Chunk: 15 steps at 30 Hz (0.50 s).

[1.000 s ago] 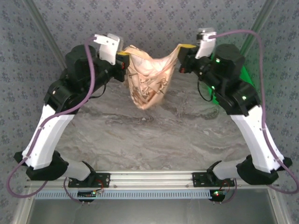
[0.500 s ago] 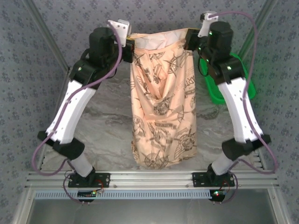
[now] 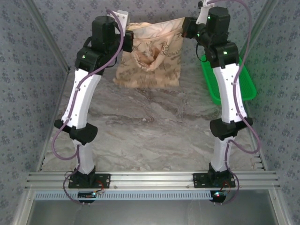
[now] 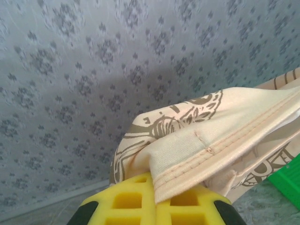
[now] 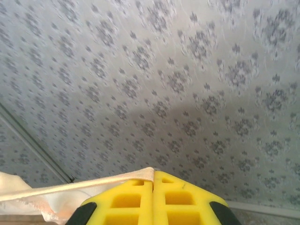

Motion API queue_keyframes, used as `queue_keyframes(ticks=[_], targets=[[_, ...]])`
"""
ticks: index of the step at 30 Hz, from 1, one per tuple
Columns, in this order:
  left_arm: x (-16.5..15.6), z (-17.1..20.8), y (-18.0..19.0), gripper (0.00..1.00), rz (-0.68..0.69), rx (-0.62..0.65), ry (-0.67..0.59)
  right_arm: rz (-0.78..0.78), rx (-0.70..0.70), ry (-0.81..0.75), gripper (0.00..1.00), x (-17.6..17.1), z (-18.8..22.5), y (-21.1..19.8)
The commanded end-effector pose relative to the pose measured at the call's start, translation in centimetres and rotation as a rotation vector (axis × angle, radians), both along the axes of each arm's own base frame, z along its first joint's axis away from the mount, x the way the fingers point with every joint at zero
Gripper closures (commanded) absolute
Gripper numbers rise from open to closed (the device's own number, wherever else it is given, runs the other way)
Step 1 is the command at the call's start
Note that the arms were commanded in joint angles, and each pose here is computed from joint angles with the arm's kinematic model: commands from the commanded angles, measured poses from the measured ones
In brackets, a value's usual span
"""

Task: Fold the inside-out t-shirt

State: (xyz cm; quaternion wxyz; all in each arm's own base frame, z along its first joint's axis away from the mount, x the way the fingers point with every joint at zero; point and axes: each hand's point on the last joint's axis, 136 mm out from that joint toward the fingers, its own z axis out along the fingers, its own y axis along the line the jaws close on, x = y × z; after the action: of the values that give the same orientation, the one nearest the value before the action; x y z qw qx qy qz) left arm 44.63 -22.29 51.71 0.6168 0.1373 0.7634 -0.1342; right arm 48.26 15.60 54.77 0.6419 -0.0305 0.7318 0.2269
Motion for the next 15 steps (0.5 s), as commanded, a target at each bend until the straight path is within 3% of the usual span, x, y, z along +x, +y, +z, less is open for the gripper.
queue_keyframes(ticks=[1,3,6,9,11,12,13,14,15], targets=[[-3.0,3.9,1.5,1.00,-0.017,-0.017,-0.094,0.007,-0.022,-0.074,1.00,-3.8,3.0,-0.6],[-3.4,2.2,1.5,1.00,-0.028,0.004,-0.052,0.018,-0.055,-0.044,1.00,-4.8,1.4,0.1],[-4.1,-3.8,1.2,1.00,-0.038,0.025,0.071,0.030,-0.091,0.023,1.00,-6.4,-3.7,1.6],[-6.5,-13.9,-0.1,1.00,-0.084,0.018,0.203,0.046,-0.120,0.141,1.00,-9.2,-13.0,3.8],[-10.2,-22.0,-1.5,1.00,-0.157,0.011,0.290,0.059,-0.164,0.234,1.00,-12.1,-21.5,5.1],[-12.1,-25.2,-1.9,0.97,-0.185,0.016,0.322,0.072,-0.195,0.286,1.00,-13.8,-26.0,5.8],[-14.2,-28.8,-1.8,0.88,-0.190,0.016,0.370,0.067,-0.207,0.326,1.00,-15.6,-29.7,5.9],[-16.1,-32.1,-1.5,0.72,-0.186,0.002,0.425,0.081,-0.226,0.389,0.98,-18.0,-34.5,6.1],[-17.9,-34.2,-1.3,0.62,-0.201,-0.022,0.467,0.092,-0.236,0.433,0.89,-20.0,-37.7,6.1]])
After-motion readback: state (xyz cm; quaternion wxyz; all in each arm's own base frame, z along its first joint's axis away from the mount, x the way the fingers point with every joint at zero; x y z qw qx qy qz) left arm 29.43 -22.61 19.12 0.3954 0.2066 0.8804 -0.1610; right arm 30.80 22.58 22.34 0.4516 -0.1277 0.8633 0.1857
